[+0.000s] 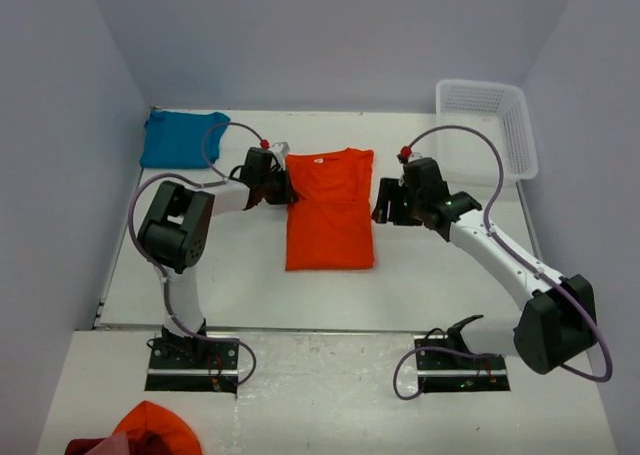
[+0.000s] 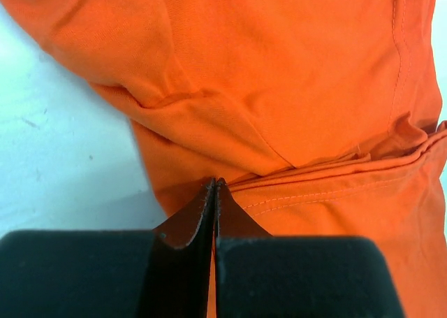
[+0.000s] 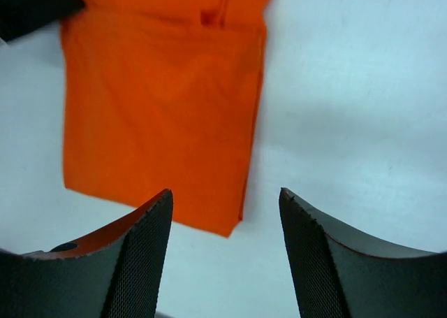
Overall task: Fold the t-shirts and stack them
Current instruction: Fold the folded rectangular tshirt in 1/3 of the way
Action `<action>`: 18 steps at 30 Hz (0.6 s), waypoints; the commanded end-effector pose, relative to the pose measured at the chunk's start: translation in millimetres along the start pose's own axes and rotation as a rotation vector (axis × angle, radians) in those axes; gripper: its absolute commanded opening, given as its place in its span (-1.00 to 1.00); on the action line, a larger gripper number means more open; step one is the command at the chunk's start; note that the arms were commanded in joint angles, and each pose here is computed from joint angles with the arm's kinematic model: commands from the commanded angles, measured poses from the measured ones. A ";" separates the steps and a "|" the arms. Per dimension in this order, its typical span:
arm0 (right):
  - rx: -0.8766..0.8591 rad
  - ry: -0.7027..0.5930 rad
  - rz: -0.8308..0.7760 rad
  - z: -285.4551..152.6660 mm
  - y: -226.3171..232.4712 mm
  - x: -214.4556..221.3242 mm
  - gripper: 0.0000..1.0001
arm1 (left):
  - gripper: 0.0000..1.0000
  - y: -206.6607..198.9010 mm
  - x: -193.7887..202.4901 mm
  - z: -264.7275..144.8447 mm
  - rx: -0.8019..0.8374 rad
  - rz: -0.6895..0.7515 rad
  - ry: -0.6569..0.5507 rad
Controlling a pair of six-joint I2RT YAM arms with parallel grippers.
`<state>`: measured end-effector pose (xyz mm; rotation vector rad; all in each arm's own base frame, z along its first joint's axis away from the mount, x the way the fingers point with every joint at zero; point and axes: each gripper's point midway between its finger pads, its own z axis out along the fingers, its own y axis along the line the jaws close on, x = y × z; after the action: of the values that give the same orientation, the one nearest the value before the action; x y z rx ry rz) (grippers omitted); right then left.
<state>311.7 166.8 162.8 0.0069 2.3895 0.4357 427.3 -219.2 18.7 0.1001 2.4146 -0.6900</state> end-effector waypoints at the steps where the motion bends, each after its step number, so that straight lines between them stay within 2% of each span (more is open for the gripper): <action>1: -0.063 0.146 0.057 12.4 -1.0 52.9 0.28 | -1.00 7.8 4.9 -11.2 -0.039 0.023 -0.007; 5: -0.061 0.198 0.099 24.6 -10.8 86.3 0.28 | -1.00 -3.6 -8.2 -28.7 -0.023 0.026 -0.048; 13: -0.114 0.243 0.171 36.2 -8.1 112.5 0.28 | -1.00 -32.2 -34.2 -67.6 0.015 0.048 -0.130; 18: -0.146 0.249 0.223 41.0 -9.3 132.2 0.27 | -1.00 -34.5 -21.8 -81.0 0.002 0.041 -0.103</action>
<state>237.4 175.7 44.2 0.1260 2.6499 0.6476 407.1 -210.1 100.4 0.1071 2.2818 -0.6829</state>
